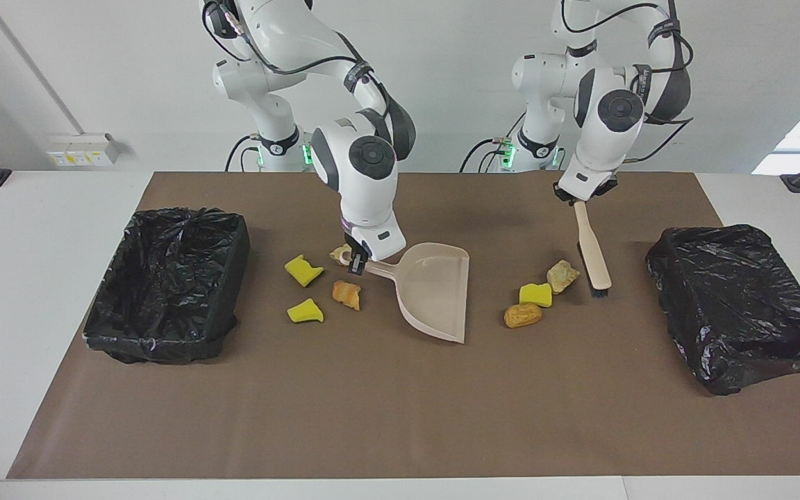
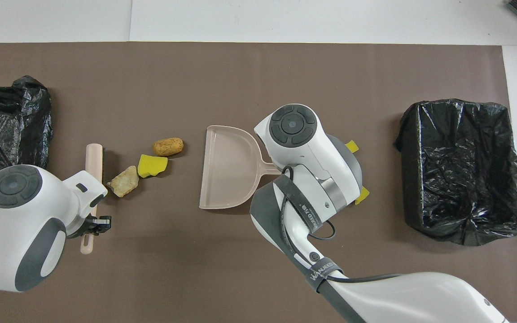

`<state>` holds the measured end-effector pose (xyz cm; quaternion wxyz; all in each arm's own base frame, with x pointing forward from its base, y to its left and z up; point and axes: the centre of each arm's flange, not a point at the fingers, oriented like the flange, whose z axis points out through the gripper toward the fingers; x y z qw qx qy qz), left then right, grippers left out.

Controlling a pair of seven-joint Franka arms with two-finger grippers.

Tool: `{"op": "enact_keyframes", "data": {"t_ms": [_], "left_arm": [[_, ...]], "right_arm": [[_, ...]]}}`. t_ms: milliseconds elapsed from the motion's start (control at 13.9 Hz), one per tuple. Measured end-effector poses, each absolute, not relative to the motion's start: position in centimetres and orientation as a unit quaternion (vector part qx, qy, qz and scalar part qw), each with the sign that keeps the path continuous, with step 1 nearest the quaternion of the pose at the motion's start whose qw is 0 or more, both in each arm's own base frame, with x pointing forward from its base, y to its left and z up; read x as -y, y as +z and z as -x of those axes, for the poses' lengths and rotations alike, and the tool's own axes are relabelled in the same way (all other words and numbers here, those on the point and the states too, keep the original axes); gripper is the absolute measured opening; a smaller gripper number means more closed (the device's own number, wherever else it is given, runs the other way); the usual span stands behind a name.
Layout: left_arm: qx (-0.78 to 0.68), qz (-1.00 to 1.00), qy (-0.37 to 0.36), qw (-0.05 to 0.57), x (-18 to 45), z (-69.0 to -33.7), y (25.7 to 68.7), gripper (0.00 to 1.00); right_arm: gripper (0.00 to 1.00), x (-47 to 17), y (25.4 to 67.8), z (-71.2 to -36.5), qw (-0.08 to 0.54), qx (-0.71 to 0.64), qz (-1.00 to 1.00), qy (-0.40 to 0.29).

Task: Sweep and dump trash in bin
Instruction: 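Sweep the crumbs into the dustpan with the brush in the left gripper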

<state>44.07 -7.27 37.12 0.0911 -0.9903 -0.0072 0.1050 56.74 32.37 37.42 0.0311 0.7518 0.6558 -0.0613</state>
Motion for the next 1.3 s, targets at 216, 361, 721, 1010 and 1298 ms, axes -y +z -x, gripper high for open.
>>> {"op": "enact_keyframes", "data": {"t_ms": [216, 361, 721, 1010, 1298], "left_arm": [[-0.021, 0.991, 0.097, 0.087, 9.5, -45.0, 34.5, 0.27], [-0.043, 0.991, 0.096, 0.078, 11.5, -44.8, 34.4, 0.27], [-0.095, 0.99, 0.101, 0.025, 20.1, -42.0, 34.6, 0.27], [-0.092, 0.992, 0.089, 0.008, 26.9, -39.6, 36.3, 0.27], [-0.066, 0.996, 0.061, -0.005, 29.9, -40.2, 39.1, 0.27]], "right_arm": [[0.33, -34.7, 36.3, -55.9, 0.032, -0.657, -0.751, -0.055], [0.33, -34.8, 36.2, -55.8, 0.033, -0.656, -0.752, -0.055], [0.33, -34.8, 36.2, -55.8, 0.033, -0.653, -0.755, -0.055], [0.33, -34.8, 36.2, -55.8, 0.033, -0.651, -0.756, -0.055], [0.33, -34.8, 36.2, -55.8, 0.033, -0.651, -0.756, -0.055]]}}
